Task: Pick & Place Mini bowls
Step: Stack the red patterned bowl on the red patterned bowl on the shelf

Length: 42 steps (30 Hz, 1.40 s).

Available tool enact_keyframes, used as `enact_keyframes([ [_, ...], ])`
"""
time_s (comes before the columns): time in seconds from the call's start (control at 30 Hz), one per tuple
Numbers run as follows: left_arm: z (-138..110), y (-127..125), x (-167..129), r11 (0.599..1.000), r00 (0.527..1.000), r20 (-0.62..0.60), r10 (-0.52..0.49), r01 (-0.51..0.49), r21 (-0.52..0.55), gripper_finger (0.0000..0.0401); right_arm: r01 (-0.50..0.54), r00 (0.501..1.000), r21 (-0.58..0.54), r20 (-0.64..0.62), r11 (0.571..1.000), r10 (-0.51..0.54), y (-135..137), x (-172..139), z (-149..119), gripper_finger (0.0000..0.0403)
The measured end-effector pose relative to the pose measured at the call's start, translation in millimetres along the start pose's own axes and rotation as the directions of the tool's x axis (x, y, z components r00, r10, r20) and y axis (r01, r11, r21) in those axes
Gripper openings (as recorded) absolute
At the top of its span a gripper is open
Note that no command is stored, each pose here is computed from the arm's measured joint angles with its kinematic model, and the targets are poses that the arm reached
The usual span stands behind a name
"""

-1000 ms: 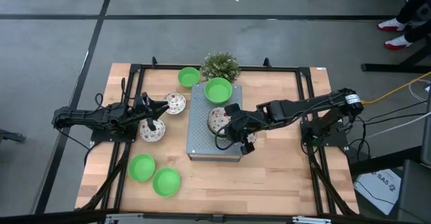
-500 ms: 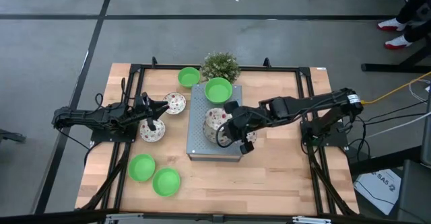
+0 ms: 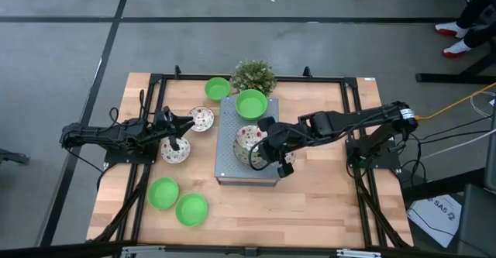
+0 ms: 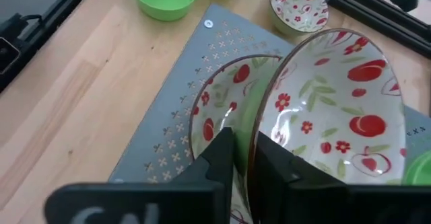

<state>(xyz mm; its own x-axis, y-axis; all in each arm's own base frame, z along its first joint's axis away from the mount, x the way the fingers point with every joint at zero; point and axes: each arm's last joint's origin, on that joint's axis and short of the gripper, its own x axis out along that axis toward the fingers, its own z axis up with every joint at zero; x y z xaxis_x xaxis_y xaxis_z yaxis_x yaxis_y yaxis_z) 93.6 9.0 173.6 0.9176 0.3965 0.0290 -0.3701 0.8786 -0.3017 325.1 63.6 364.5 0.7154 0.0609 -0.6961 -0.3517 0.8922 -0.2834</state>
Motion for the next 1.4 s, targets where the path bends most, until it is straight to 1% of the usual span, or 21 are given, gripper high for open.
enact_keyframes([
  [0.2, 0.0, 0.0, 0.0, 1.000, 1.000, 0.000, 0.000, 0.000, 0.000, 0.0107, -0.013, 1.000, -0.013, -0.002, 1.000, 0.013, 3.6, 4.2, 1.2, 0.0019],
  [0.3, 0.0, 0.0, 0.0, 1.000, 1.000, 0.000, 0.000, 0.000, 0.000, 0.0107, -0.024, 1.000, -0.035, -0.009, 0.999, 0.024, 7.0, 9.0, 2.0, 0.0018],
  [0.37, 0.0, 0.0, 0.0, 1.000, 1.000, 0.000, 0.000, 0.000, 0.000, 0.0107, -0.028, 1.000, -0.038, -0.015, 0.999, 0.027, 7.5, 11.8, 1.9, 0.0029],
  [0.6, 0.0, 0.0, 0.0, 1.000, 1.000, 0.000, 0.000, 0.000, 0.000, 0.0107, -0.029, 0.998, -0.037, -0.048, 0.999, 0.028, 9.4, 25.0, 0.6, 0.0091],
  [0.7, 0.0, 0.0, 0.0, 1.000, 1.000, 0.000, 0.000, 0.000, 0.000, 0.0107, -0.028, 0.998, -0.025, -0.048, 0.999, 0.027, 9.2, 25.2, 0.6, 0.0107],
  [0.83, 0.0, 0.0, 0.0, 1.000, 1.000, 0.000, 0.000, 0.000, 0.000, 0.0107, -0.026, 0.999, -0.018, -0.045, 0.999, 0.025, 9.0, 23.6, 0.8, 0.0117],
  [1.03, 0.0, 0.0, 0.0, 1.000, 1.000, 0.000, -0.001, 0.001, 0.000, 0.0107, -0.029, 0.999, -0.015, -0.021, 0.999, 0.029, 5.8, 13.2, 8.4, 0.0119],
  [1.23, 0.0, 0.0, 0.0, 1.000, 1.000, 0.000, 0.000, 0.000, 0.000, 0.0107, -0.012, 0.999, -0.008, 0.032, 1.000, 0.013, -2.1, -11.5, 25.0, 0.0119],
  [1.4, 0.0, 0.0, 0.0, 1.000, 1.000, 0.000, 0.000, 0.000, 0.000, 0.0107, 0.006, 0.995, 0.030, 0.097, 1.000, -0.009, -8.1, -29.9, 38.1, 0.0119],
])
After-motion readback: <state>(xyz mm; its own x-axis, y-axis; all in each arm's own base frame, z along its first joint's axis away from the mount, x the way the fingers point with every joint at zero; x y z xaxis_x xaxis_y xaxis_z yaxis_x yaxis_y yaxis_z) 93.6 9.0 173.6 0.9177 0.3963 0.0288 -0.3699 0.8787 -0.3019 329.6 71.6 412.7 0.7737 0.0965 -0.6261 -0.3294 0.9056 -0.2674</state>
